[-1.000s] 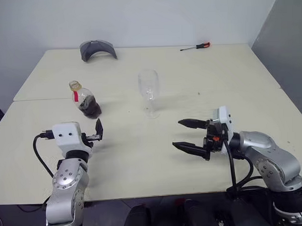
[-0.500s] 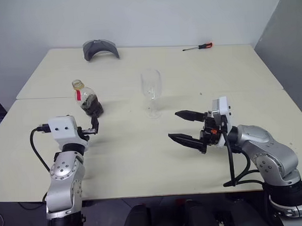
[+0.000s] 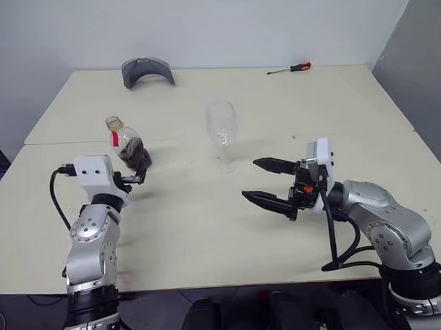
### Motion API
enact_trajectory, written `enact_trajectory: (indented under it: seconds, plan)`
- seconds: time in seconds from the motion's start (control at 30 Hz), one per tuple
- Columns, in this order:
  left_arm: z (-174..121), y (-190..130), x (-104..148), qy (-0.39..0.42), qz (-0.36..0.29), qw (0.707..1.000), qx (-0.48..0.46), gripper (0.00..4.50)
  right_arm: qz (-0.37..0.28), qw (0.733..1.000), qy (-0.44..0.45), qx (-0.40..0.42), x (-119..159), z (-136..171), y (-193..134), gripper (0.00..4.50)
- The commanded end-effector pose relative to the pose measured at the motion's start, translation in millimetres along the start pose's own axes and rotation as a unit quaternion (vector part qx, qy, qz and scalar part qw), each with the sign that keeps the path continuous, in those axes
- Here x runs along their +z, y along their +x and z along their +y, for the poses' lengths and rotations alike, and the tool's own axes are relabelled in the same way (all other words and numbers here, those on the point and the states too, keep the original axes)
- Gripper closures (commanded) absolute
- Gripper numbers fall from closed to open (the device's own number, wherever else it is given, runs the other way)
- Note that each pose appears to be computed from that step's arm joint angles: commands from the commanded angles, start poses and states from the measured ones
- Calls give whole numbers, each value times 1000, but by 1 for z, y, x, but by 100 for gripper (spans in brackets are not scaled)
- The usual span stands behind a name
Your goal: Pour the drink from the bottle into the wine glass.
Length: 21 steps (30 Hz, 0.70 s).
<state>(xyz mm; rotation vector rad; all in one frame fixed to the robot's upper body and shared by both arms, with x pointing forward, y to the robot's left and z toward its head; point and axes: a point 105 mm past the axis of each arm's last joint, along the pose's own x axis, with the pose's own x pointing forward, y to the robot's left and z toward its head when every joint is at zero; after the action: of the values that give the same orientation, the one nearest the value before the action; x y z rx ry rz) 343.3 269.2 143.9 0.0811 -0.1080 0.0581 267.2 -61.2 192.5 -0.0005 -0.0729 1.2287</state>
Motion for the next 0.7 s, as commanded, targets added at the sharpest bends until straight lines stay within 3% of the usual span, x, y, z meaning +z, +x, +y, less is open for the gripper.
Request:
enact_trajectory:
  seconds: [0.03,0.43,0.7]
  plan:
    - [10,4,16,17,-27,999,2,0,-19,1000,-20,2,12,2,2,8]
    - [15,24,7,3,-9,1000,-19,0,-23,1000,-18,-1,12,3,6,8]
    - [16,51,13,2,-19,999,-33,0,-30,999,-14,-2,13,6,8,8]
